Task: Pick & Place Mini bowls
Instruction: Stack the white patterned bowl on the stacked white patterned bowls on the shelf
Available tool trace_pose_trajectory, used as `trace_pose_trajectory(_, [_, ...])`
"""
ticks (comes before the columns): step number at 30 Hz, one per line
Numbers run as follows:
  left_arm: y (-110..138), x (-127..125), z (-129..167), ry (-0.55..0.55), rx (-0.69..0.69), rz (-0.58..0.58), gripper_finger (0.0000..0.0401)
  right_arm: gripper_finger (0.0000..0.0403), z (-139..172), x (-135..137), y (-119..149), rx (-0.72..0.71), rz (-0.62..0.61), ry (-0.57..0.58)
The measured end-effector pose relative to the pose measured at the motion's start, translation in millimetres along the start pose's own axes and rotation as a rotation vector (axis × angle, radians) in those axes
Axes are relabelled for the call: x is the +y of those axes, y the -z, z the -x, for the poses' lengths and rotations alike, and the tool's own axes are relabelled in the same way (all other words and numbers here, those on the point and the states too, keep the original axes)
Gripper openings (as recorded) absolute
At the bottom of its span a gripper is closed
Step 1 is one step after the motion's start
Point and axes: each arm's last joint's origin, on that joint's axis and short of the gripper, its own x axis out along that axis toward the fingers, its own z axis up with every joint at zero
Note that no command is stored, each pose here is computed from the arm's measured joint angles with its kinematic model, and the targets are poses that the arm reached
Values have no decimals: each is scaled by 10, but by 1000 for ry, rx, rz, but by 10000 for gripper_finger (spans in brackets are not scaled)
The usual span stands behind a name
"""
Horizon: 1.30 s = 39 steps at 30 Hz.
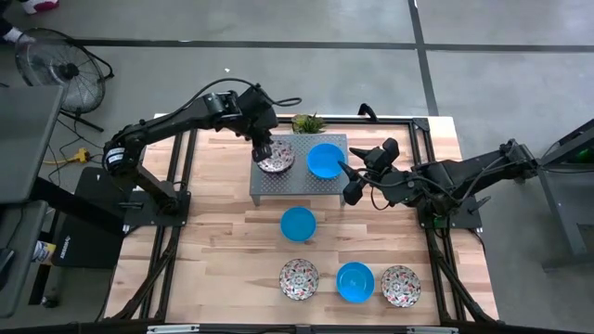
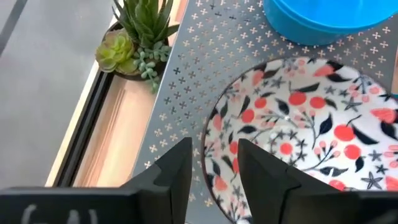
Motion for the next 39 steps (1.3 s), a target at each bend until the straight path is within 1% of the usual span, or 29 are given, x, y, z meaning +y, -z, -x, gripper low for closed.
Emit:
trace_pose_trajectory(4, [-34,6,28,-9,-24,-17,129,210,0,1,0,2,0,-4])
trace_pose_trajectory(9, [-143,31,196,-57,-78,-66,129,210,0,2,1,3,0,-6])
trace_pose_trajectory(13, [-212,23,301,-65,-120,-119,129,210,0,-4,13,11,11,-2])
trace_pose_trajectory(20, [-199,-49,326,-64,-101,-170,129,210,3,-12,51,46,4,-14])
trace_pose_trajectory(23, [-159,-126,323,-39,-53,-185,129,210,3,-16,57,50,1,-11])
trace_pose_trajectory(28, [-97,-338,326,-37,28,-198,129,210,2,-23,62,50,-54,1])
trace_pose_trajectory(32, [-94,-536,356,-8,22,-222,129,210,3,-33,90,76,-64,-1])
trace_pose_trajectory(36, [-57,-684,513,-20,-14,-235,129,210,19,-66,128,119,-80,-5])
trace_pose_trajectory(39, [-4,-787,623,-5,-22,-232,129,210,44,-99,135,143,-99,-14])
